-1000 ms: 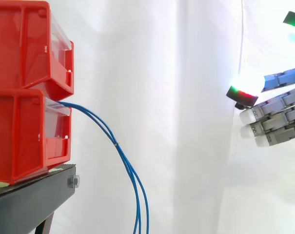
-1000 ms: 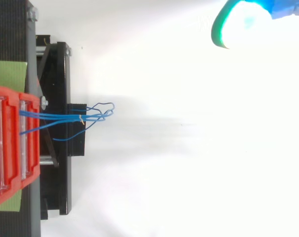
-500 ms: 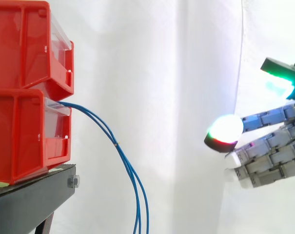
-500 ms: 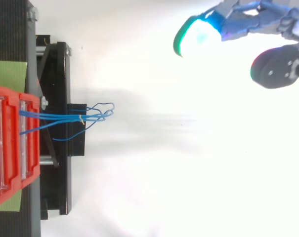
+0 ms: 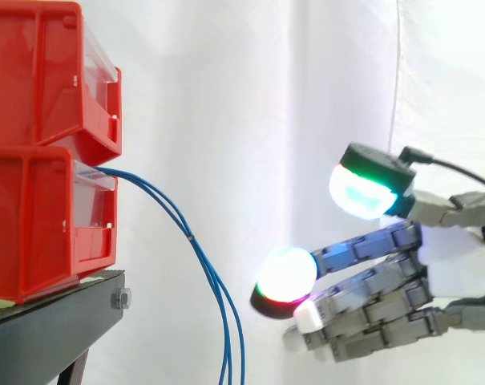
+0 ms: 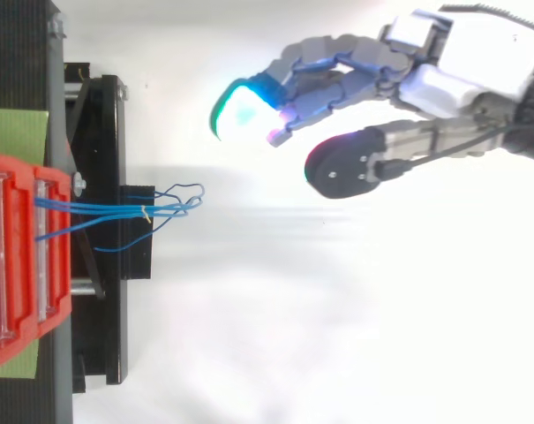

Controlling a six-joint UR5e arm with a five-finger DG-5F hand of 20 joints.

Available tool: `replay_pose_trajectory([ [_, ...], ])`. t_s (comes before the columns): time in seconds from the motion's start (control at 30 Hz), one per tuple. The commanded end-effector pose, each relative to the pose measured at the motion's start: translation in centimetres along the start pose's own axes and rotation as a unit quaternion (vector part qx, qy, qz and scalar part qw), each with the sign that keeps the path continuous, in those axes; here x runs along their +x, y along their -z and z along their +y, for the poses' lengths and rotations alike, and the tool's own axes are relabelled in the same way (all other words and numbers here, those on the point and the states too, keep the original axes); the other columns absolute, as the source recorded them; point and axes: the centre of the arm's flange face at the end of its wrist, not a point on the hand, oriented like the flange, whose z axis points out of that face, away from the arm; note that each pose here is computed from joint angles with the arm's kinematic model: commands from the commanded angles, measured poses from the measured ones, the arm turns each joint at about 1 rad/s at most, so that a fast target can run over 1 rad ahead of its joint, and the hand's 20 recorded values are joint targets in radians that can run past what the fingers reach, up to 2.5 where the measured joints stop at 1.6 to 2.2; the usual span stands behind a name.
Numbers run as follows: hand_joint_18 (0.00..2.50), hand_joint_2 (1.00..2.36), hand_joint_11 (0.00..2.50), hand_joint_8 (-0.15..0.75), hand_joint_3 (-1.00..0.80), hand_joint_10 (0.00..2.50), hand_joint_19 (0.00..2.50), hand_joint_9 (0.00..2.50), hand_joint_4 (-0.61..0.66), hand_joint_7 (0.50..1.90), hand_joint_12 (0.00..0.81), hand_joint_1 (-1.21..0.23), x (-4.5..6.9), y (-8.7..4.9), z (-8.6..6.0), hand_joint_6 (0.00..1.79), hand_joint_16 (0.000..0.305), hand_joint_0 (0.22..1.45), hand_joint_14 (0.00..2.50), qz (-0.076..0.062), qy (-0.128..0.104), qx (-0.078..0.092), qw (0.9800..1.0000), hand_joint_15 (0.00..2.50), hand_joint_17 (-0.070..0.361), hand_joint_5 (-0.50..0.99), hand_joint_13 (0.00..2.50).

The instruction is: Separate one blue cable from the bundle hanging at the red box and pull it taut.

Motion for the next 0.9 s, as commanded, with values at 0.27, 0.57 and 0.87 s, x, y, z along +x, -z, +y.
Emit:
replay_pose_trajectory([
  [0.27,0.27,1.00,0.33,0.333,-0.46,0.01,0.07,0.74,0.30,0.83,0.278,-0.58,1.3,-1.3,-1.5,0.50,0.027,0.53,0.01,-0.003,0.005,-0.007,1.0000,0.15,0.060,-0.20,0.51],
  [0.57,0.29,1.00,0.34,0.333,-0.46,0.01,0.07,0.74,0.30,0.83,0.279,-0.58,1.9,-1.3,-1.3,0.50,0.027,0.54,0.01,-0.024,0.028,-0.016,0.9992,0.16,0.061,-0.20,0.53],
  [0.87,0.31,1.00,0.35,0.334,-0.47,0.01,0.10,0.75,0.30,0.83,0.281,-0.58,3.2,-2.3,-3.4,0.50,0.027,0.54,0.01,-0.016,0.031,-0.016,0.9993,0.17,0.061,-0.19,0.55],
])
